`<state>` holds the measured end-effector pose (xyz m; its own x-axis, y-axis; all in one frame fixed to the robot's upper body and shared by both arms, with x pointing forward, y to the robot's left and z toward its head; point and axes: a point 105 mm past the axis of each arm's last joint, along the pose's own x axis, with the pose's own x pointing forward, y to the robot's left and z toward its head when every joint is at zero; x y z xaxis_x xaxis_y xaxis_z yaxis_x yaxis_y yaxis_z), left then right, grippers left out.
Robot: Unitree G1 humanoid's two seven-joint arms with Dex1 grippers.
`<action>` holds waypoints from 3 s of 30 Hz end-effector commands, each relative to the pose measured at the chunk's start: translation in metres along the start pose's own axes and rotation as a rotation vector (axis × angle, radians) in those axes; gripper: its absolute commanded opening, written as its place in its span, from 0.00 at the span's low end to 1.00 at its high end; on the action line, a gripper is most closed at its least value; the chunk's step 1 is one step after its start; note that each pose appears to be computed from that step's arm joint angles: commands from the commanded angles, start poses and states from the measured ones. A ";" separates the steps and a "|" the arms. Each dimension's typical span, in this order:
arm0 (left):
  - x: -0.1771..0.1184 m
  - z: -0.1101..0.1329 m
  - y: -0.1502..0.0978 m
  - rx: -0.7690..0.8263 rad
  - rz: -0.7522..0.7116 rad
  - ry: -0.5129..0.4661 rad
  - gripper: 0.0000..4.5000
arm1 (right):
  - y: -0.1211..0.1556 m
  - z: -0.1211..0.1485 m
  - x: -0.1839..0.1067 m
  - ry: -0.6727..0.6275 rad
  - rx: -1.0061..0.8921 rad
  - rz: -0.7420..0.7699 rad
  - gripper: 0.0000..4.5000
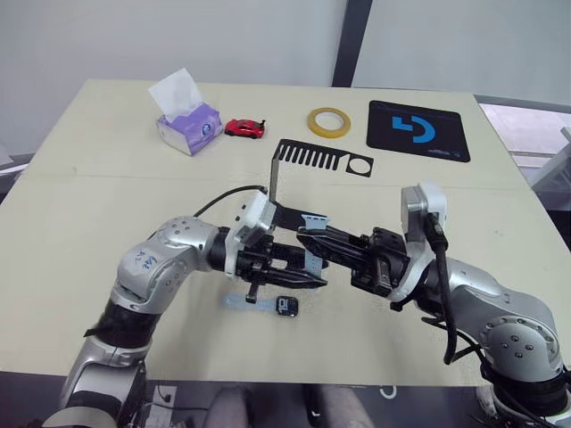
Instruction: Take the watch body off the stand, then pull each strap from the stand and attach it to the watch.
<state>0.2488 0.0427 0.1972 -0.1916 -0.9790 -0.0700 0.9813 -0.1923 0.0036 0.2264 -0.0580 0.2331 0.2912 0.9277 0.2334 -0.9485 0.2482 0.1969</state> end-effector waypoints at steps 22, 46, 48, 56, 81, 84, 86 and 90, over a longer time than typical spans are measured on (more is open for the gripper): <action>-0.027 -0.100 0.014 0.160 0.174 0.526 0.99 | 0.007 -0.018 -0.054 0.318 -0.581 -0.175 0.00; -0.014 -0.121 0.017 0.131 0.237 0.546 0.99 | 0.003 -0.018 -0.059 0.335 -0.576 -0.201 0.00; -0.015 -0.121 0.018 0.132 0.242 0.549 0.99 | 0.002 -0.018 -0.058 0.335 -0.575 -0.201 0.00; -0.016 -0.122 0.020 0.138 0.258 0.561 0.72 | 0.005 -0.021 -0.058 0.337 -0.569 -0.192 0.00; -0.042 -0.119 0.036 0.159 0.321 0.652 0.99 | -0.003 -0.019 -0.052 0.307 -0.605 -0.185 0.00; -0.046 -0.115 0.031 0.122 0.326 0.633 0.99 | -0.003 -0.019 -0.053 0.307 -0.605 -0.184 0.00; -0.048 -0.114 0.026 0.100 0.316 0.625 0.99 | -0.003 -0.019 -0.053 0.307 -0.606 -0.185 0.00; -0.046 -0.115 0.019 0.063 0.306 0.608 0.99 | -0.004 -0.019 -0.054 0.307 -0.606 -0.188 0.00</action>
<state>0.2843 0.0885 0.0942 0.1793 -0.7931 -0.5821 0.9749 0.0636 0.2136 0.2146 -0.1052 0.1957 0.5034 0.8604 -0.0795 -0.8201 0.4469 -0.3574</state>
